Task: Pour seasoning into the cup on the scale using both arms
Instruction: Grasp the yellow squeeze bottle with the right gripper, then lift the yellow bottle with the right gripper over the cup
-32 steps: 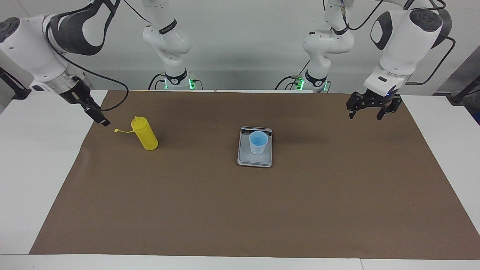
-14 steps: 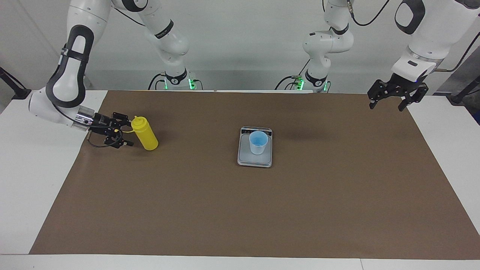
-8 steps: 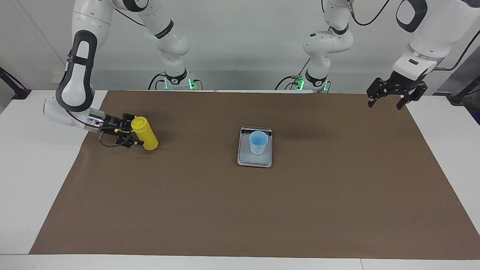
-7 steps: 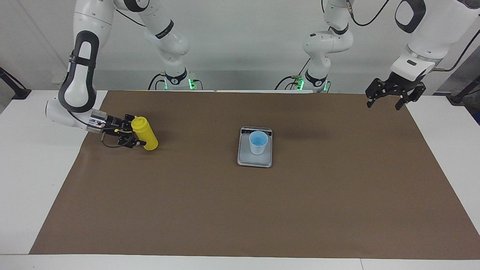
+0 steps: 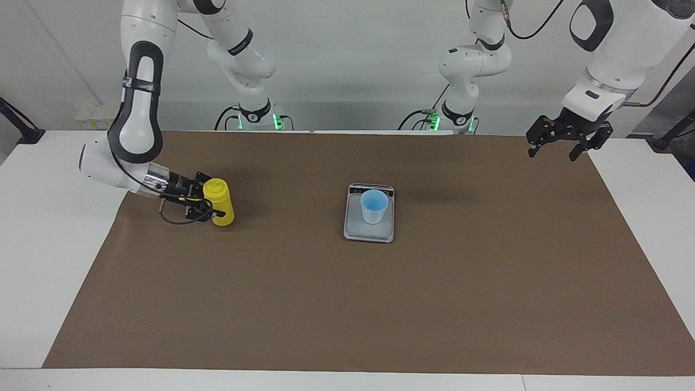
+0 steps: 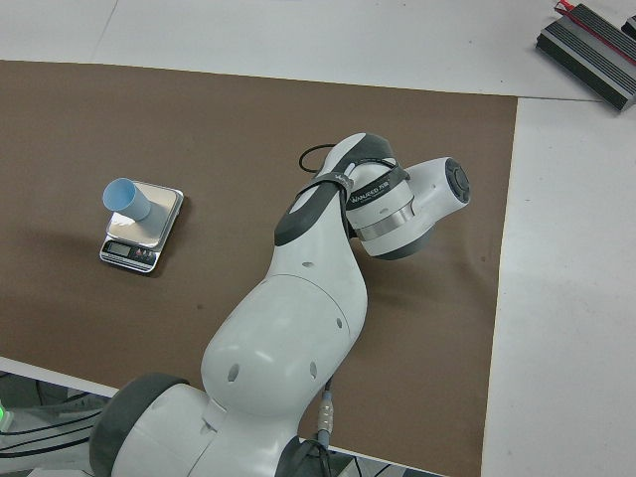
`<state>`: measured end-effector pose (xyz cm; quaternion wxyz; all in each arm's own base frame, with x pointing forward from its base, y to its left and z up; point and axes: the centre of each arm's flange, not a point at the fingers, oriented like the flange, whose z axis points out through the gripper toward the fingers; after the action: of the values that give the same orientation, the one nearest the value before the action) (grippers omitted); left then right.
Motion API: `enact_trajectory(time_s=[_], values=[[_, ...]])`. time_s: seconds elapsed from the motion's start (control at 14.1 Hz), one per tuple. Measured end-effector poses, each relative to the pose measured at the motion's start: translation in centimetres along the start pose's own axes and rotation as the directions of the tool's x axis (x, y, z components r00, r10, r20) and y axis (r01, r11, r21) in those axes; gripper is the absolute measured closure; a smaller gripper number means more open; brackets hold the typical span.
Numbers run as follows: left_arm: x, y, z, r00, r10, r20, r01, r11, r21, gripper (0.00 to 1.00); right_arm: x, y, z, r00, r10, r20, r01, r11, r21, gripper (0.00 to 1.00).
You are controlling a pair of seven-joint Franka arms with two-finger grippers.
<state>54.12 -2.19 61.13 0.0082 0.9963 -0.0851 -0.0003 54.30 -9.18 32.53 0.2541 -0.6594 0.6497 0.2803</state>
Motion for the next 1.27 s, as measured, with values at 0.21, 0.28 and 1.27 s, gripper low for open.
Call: enact_trajectory(time_s=[0.21, 0.28, 1.27], values=[[-0.1, 0.0, 0.1, 1.000, 0.001, 0.008, -0.001, 1.000, -0.001, 0.00, -7.1, -2.5, 0.7, 0.994, 0.038, -0.107, -0.033, 0.998, 0.045, 0.36], [-0.1, 0.2, 0.1, 1.000, 0.003, 0.010, -0.003, 1.000, -0.001, 0.00, -9.5, -3.4, 1.1, 0.985, 0.049, -0.162, -0.043, 0.998, 0.043, 0.36], [-0.1, 0.6, 0.2, 1.000, 0.010, 0.018, -0.010, 1.000, -0.002, 0.00, -35.9, -3.5, 16.1, 0.543, -0.214, -0.812, 0.341, 0.940, -0.020, 0.36]])
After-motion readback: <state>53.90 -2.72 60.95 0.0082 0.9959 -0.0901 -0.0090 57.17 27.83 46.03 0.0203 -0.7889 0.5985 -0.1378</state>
